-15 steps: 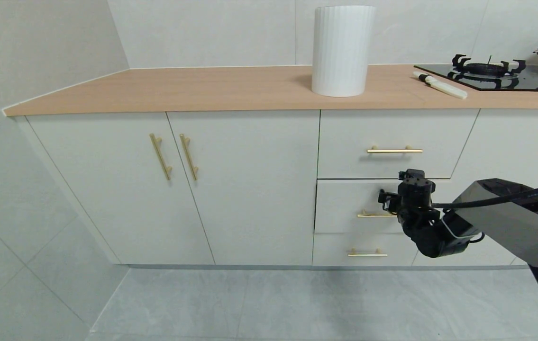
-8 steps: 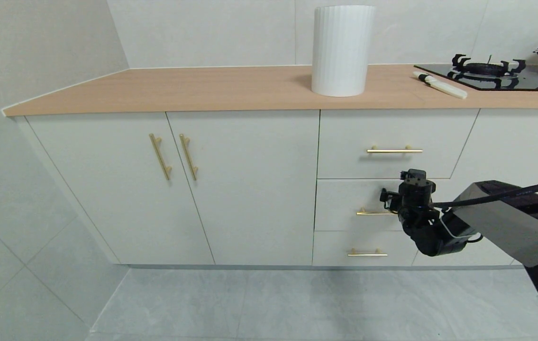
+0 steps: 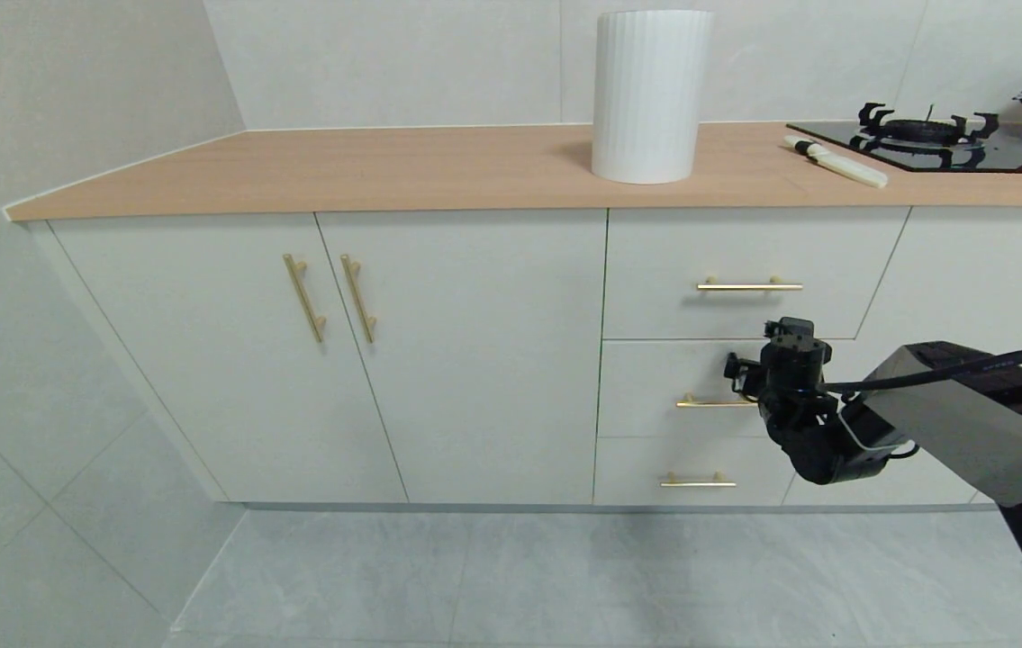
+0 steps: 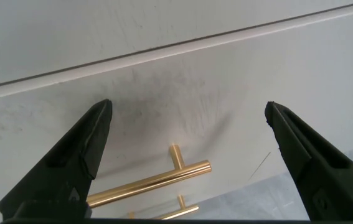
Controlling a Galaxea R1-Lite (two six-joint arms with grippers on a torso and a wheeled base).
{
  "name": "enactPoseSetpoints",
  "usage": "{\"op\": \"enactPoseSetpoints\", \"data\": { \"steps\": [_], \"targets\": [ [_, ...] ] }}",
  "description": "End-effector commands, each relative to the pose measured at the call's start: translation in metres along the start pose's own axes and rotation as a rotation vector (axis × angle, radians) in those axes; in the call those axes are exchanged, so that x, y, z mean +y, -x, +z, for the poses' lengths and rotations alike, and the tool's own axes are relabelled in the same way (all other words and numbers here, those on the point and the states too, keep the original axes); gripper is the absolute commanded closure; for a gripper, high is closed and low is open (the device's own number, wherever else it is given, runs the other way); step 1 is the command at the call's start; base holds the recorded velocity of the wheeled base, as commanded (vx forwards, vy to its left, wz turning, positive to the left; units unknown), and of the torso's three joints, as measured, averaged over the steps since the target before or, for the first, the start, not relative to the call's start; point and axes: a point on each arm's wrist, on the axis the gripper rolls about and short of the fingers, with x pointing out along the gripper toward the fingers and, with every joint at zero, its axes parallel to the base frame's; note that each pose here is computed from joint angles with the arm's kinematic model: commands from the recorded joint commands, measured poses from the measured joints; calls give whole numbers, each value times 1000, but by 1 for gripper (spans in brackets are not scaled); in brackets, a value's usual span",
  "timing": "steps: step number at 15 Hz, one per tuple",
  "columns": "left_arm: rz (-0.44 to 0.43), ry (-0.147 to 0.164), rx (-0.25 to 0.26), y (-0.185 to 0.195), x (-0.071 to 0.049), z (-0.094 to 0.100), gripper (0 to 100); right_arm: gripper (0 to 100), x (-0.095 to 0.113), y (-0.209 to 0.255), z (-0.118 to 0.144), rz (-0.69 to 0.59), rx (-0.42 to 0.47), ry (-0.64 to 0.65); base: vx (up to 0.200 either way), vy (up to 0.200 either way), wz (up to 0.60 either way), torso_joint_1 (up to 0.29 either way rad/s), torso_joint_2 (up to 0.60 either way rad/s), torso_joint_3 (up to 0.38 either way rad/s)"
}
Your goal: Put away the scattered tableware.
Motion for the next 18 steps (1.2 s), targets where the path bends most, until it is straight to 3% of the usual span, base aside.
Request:
{"op": "enactPoseSetpoints", "data": {
  "steps": [1, 6, 9, 12, 13, 14, 15, 18],
  "targets": [
    [0, 0, 0, 0, 0, 0, 0, 0, 1, 0, 2, 2, -6, -5, 0, 0, 0, 0, 0, 0],
    [0, 0, 0, 0, 0, 0, 0, 0, 0, 2, 5, 1, -8, -6, 0, 0, 0, 0, 0, 0],
    [0, 0, 0, 0, 0, 0, 0, 0, -14, 46, 56, -9, -23, -14, 0, 0, 0, 0, 0, 0],
    [2, 0, 0, 0, 0, 0, 0, 0, -42, 126, 134, -2, -136, -64, 0, 0, 0, 0, 0, 0],
    [0, 0, 0, 0, 0, 0, 0, 0, -49, 141, 146, -8, -165, -79, 0, 0, 0, 0, 0, 0],
    [0, 0, 0, 0, 0, 0, 0, 0, -68, 178, 170, -29, -218, -88, 0, 0, 0, 0, 0, 0],
    [0, 0, 0, 0, 0, 0, 0, 0, -98, 224, 184, -57, -263, -51, 0, 0, 0, 0, 0, 0],
    [0, 0, 0, 0, 0, 0, 0, 0, -140, 303, 192, -92, -362, 18, 0, 0, 0, 0, 0, 0]
  ]
}}
